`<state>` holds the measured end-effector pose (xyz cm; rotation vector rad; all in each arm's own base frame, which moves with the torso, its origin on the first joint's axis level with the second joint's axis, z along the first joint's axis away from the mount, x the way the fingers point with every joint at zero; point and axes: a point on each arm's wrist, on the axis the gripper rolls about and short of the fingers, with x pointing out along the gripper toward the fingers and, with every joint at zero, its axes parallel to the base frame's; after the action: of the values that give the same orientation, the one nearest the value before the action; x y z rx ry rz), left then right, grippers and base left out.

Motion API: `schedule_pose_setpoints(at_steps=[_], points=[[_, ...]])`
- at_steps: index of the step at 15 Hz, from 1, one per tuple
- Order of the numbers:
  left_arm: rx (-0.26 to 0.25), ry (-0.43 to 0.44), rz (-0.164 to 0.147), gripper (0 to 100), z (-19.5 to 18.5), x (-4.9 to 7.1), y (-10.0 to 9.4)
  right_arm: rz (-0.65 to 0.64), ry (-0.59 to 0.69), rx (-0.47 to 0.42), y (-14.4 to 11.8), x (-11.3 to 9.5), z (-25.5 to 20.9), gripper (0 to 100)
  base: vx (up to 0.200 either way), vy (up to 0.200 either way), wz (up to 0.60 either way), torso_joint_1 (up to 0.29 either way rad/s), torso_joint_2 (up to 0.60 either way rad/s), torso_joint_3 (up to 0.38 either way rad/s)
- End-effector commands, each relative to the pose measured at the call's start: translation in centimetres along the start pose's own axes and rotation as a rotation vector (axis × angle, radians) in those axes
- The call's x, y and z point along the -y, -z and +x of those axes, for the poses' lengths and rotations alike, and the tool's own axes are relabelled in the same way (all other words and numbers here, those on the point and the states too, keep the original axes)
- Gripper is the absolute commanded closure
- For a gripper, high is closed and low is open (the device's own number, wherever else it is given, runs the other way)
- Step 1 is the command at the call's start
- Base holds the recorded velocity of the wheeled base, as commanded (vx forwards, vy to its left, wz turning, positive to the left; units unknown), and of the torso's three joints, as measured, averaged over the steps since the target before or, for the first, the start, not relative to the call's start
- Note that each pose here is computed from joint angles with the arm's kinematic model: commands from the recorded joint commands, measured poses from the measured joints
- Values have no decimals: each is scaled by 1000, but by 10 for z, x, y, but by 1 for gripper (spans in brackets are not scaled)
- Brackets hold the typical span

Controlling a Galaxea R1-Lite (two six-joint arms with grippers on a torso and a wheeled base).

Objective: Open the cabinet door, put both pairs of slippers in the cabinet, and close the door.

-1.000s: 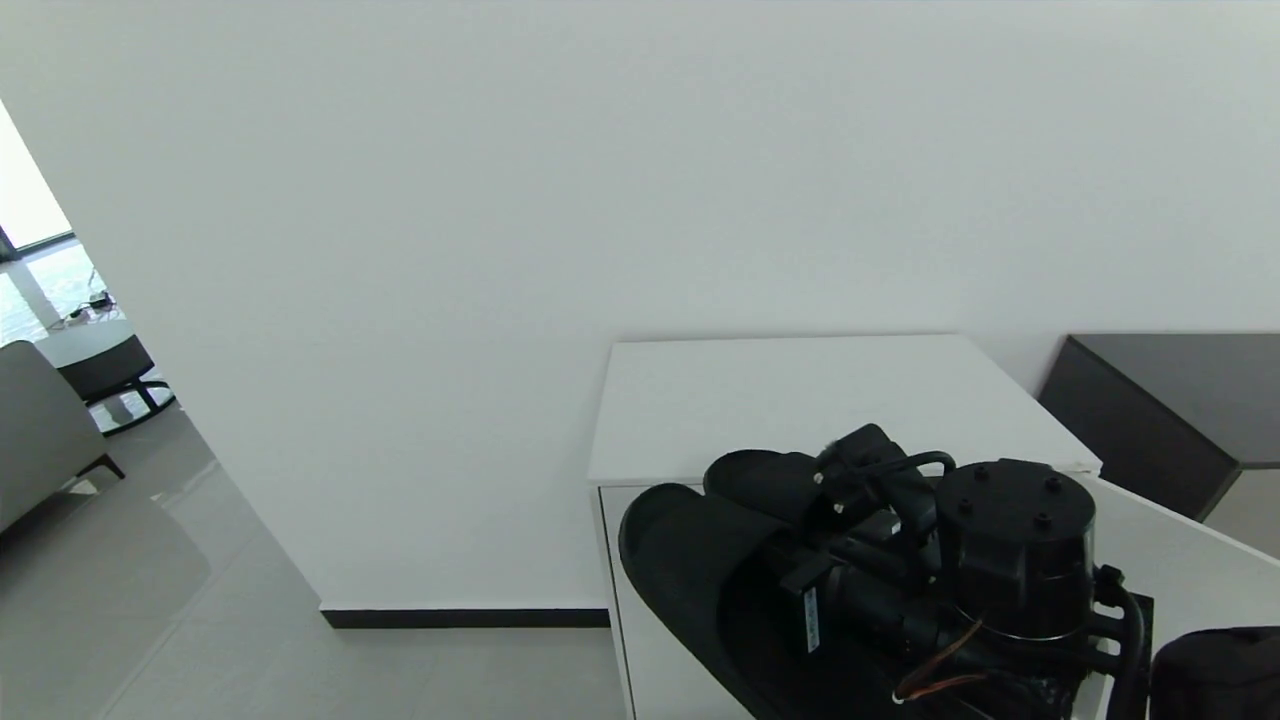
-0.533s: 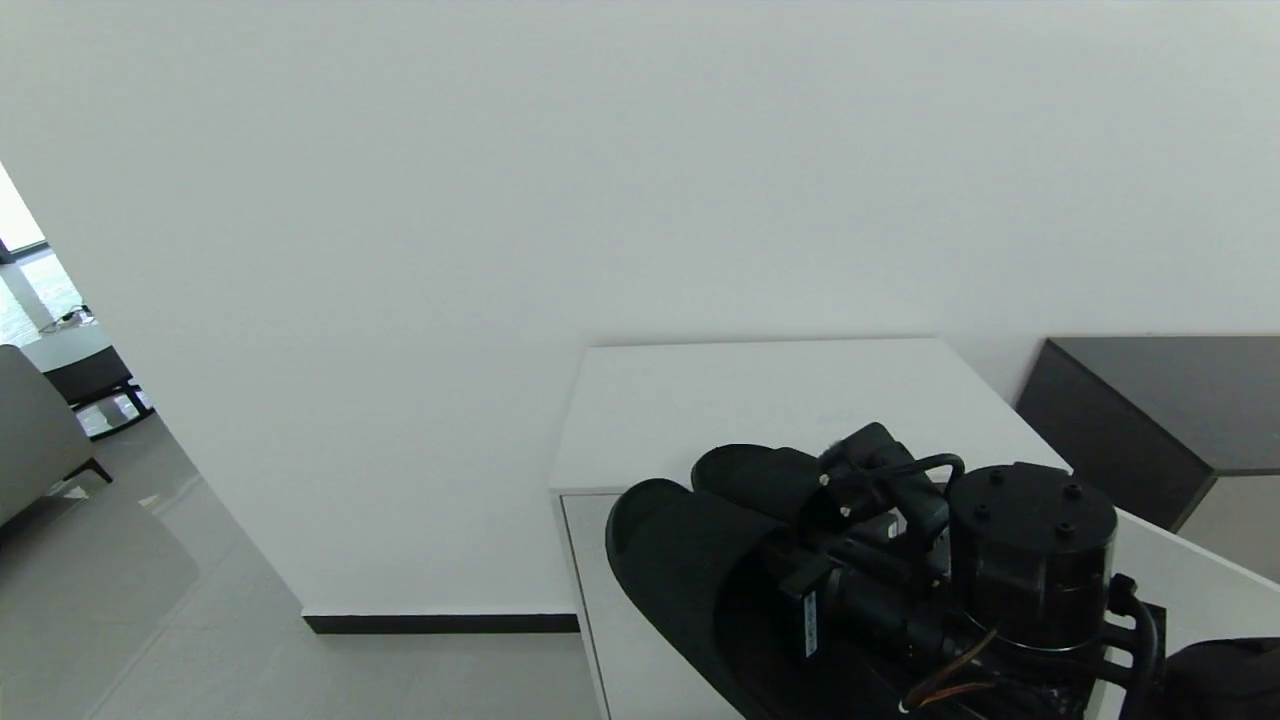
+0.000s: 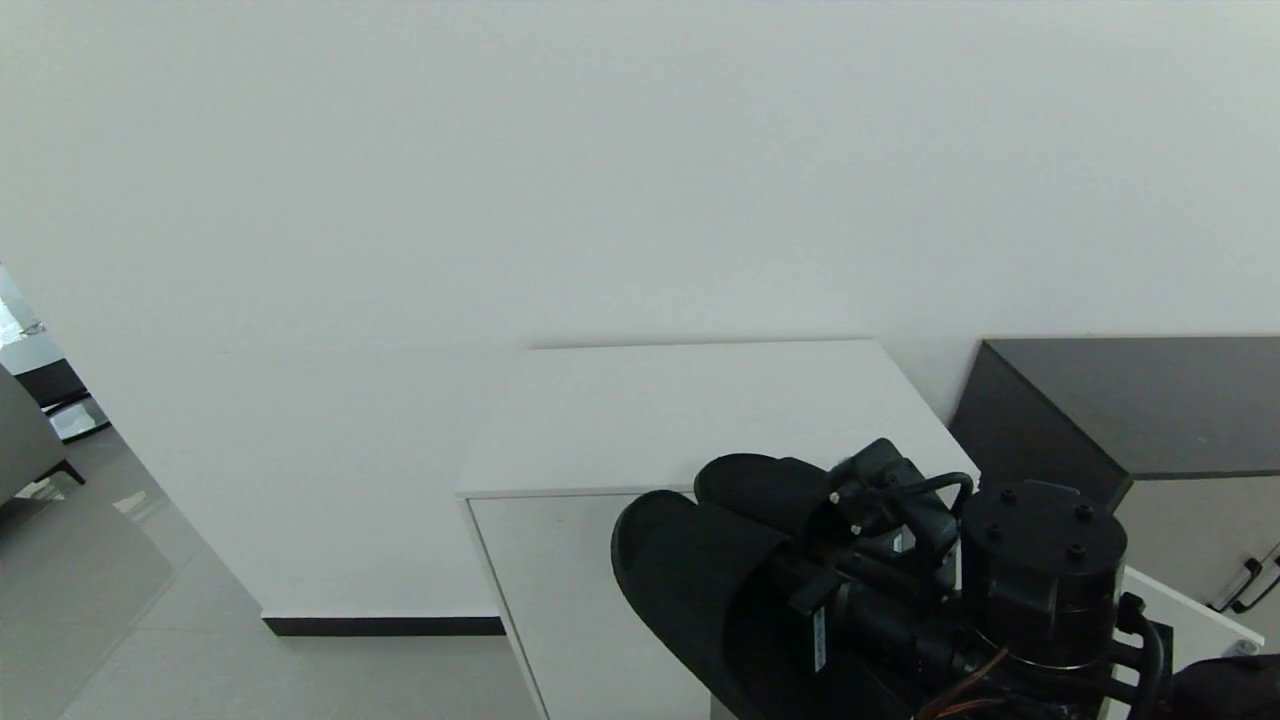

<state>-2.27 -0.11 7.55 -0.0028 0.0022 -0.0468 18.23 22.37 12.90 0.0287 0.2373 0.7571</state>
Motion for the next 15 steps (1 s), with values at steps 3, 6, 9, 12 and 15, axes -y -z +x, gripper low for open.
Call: schedule_pose_setpoints(at_steps=[3,6,9,12,15], points=[[1,-1,0,100,0,0,0,-4,-2,-15,5,0,-1,100,0,-200,0,2,1,2],[1,1,0,100,0,0,0,-2,-6,4,5,1,-2,100,0,-200,0,4,1,2],[1,1,4,100,0,0,0,-21,-19,7,8,1,-5,100,0,-133,0,2,3,2],[1,1,3,100,0,0,0,-29,-34,2,9,0,-6,100,0,0,0,0,0,0],[1,1,1,100,0,0,0,-29,-52,-5,11,0,-7,100,0,0,0,0,0,0]])
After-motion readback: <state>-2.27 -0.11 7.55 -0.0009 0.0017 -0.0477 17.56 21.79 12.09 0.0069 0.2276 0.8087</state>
